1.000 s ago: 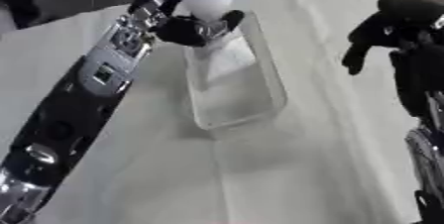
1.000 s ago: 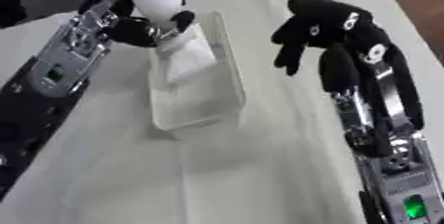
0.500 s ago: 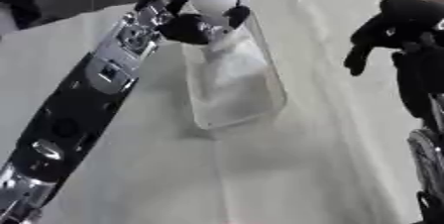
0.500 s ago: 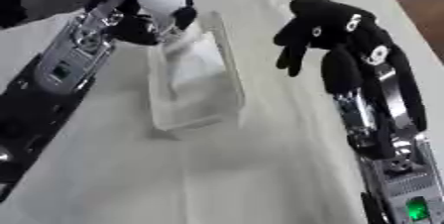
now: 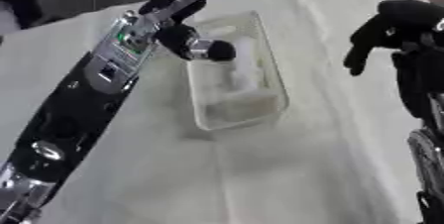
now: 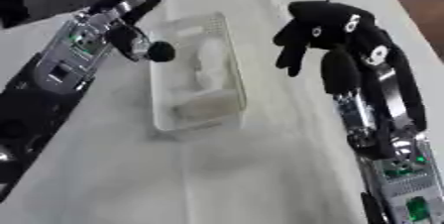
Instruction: Pick up objects on the table and place them in the box.
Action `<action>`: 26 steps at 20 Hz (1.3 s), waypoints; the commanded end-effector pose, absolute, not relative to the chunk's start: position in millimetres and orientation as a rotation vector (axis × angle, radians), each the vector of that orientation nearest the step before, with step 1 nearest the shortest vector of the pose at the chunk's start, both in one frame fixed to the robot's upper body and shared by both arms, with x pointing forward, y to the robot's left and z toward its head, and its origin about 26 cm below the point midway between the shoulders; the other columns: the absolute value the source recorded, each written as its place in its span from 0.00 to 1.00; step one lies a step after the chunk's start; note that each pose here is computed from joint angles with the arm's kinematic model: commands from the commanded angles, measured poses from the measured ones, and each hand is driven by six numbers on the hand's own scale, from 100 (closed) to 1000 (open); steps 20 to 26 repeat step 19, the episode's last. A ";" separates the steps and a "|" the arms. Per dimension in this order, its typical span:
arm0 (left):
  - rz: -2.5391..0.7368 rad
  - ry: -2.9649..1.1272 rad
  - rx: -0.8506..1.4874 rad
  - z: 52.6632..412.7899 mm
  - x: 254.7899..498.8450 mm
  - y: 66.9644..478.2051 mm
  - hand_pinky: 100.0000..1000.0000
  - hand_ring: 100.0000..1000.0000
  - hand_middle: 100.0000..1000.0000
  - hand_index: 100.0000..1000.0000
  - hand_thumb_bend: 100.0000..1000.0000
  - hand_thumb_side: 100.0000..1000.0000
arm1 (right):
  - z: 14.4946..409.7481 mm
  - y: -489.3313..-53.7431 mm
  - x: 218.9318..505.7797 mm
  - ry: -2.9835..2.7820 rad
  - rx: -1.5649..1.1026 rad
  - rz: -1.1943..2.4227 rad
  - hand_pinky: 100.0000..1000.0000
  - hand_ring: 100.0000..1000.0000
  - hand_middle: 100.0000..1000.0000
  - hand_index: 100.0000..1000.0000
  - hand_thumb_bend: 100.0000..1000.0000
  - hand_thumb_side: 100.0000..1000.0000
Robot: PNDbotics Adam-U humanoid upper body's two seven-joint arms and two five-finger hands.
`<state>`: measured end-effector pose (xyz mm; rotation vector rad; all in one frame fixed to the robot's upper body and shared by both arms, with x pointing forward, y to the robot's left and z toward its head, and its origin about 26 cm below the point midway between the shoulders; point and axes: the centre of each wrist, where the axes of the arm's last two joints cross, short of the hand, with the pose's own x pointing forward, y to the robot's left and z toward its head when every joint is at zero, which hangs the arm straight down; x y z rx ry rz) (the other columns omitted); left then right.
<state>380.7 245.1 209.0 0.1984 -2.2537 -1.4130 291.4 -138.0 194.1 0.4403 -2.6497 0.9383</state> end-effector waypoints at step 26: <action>-0.433 -2.753 0.113 222.5 303.2 285.6 0.82 0.90 0.85 0.94 0.00 1.00 | 193.2 -142.3 289.9 -2.656 0.421 0.875 0.24 0.40 0.54 0.84 0.00 0.84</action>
